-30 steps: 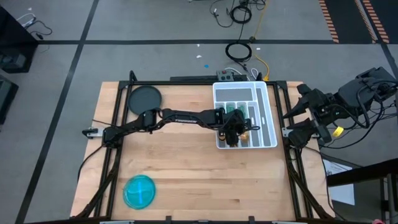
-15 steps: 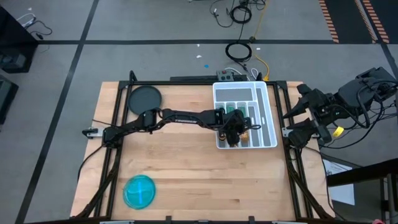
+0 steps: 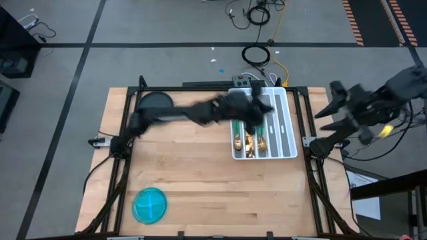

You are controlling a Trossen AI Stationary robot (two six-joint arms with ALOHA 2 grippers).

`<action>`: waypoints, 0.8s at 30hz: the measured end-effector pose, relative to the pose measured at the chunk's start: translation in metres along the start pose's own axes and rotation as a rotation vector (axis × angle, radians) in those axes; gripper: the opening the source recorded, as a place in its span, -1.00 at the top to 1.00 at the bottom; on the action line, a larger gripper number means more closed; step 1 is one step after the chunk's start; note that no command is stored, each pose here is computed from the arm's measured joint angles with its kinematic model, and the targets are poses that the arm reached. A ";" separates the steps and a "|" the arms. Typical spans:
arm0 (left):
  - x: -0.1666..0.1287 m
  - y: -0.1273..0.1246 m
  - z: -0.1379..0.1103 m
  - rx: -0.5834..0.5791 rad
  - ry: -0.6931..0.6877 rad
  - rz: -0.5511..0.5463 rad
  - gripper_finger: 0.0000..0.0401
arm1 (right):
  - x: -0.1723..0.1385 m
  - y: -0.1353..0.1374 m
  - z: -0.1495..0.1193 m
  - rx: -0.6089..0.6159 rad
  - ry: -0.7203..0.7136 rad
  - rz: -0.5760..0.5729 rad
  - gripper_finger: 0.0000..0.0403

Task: Sort silverware
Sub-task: Return to Home Position

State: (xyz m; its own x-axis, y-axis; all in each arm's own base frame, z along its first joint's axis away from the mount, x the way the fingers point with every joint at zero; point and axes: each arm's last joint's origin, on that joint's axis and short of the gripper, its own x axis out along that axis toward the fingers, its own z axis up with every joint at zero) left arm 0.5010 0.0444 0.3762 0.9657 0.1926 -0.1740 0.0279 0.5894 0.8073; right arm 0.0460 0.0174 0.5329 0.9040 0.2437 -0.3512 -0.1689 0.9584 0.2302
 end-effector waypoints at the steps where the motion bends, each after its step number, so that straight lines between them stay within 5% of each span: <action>1: -0.020 0.020 0.005 -0.061 -0.010 0.006 0.83 | -0.007 -0.002 -0.001 -0.002 -0.022 0.007 0.15; 6: -0.127 0.101 0.016 -0.301 -0.054 0.002 0.84 | -0.043 -0.013 -0.010 -0.046 -0.117 0.035 0.15; 11: -0.240 0.142 0.018 -0.546 -0.115 -0.078 0.85 | -0.064 -0.021 -0.030 -0.114 -0.171 0.129 0.15; 17: -0.352 0.135 0.028 -0.644 -0.224 -0.143 0.97 | -0.066 -0.032 -0.072 -0.179 -0.321 0.180 0.15; 24: -0.411 0.094 0.009 -0.737 -0.301 -0.123 0.98 | -0.075 -0.048 -0.135 -0.123 -0.574 0.225 0.15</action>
State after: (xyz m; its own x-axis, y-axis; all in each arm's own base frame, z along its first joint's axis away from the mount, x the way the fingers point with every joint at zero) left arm 0.1094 0.0138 0.5288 0.9978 -0.0653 0.0069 0.0627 0.9790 0.1941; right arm -0.0668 -0.0265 0.4258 0.9020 0.3558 0.2446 -0.3930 0.9111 0.1241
